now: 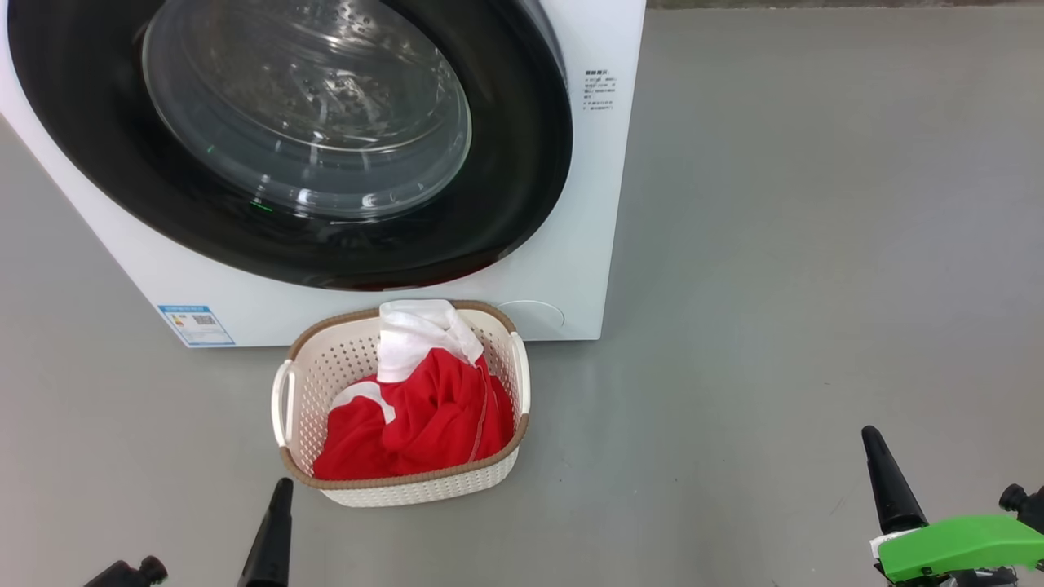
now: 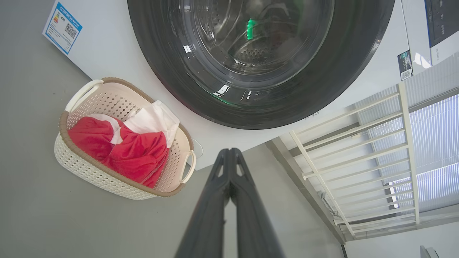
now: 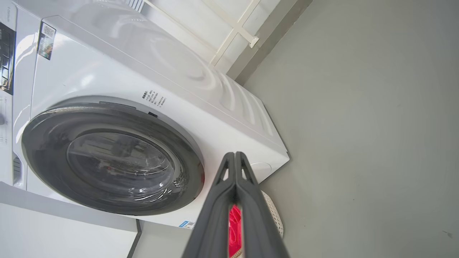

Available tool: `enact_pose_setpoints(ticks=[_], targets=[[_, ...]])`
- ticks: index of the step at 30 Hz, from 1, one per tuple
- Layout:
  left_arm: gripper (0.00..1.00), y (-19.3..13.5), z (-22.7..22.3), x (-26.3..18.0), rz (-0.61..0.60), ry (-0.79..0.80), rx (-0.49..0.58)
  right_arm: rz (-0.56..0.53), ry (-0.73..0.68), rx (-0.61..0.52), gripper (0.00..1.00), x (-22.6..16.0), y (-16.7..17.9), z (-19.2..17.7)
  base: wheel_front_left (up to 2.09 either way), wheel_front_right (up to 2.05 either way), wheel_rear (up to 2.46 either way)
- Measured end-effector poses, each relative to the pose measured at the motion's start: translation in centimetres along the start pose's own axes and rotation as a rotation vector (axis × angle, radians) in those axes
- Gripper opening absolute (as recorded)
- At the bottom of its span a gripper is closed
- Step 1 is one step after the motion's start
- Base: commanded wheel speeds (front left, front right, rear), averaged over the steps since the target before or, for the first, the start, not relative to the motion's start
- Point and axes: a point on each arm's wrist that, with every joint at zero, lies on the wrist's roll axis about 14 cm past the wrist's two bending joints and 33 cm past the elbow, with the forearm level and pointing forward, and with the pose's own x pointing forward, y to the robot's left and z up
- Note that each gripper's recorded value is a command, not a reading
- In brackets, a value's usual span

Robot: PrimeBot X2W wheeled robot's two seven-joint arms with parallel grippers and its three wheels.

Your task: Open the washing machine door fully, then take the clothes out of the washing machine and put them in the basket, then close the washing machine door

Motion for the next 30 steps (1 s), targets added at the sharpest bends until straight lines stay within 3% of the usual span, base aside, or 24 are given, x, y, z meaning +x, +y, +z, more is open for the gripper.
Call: enact_pose_setpoints(ticks=[30], targets=[[0.0, -1.5, 0.9, 0.6, -0.041, 0.012, -0.3, 0.066, -0.007, 0.276, 0.0, 0.4, 2.2, 1.5, 0.0, 0.0, 0.0]])
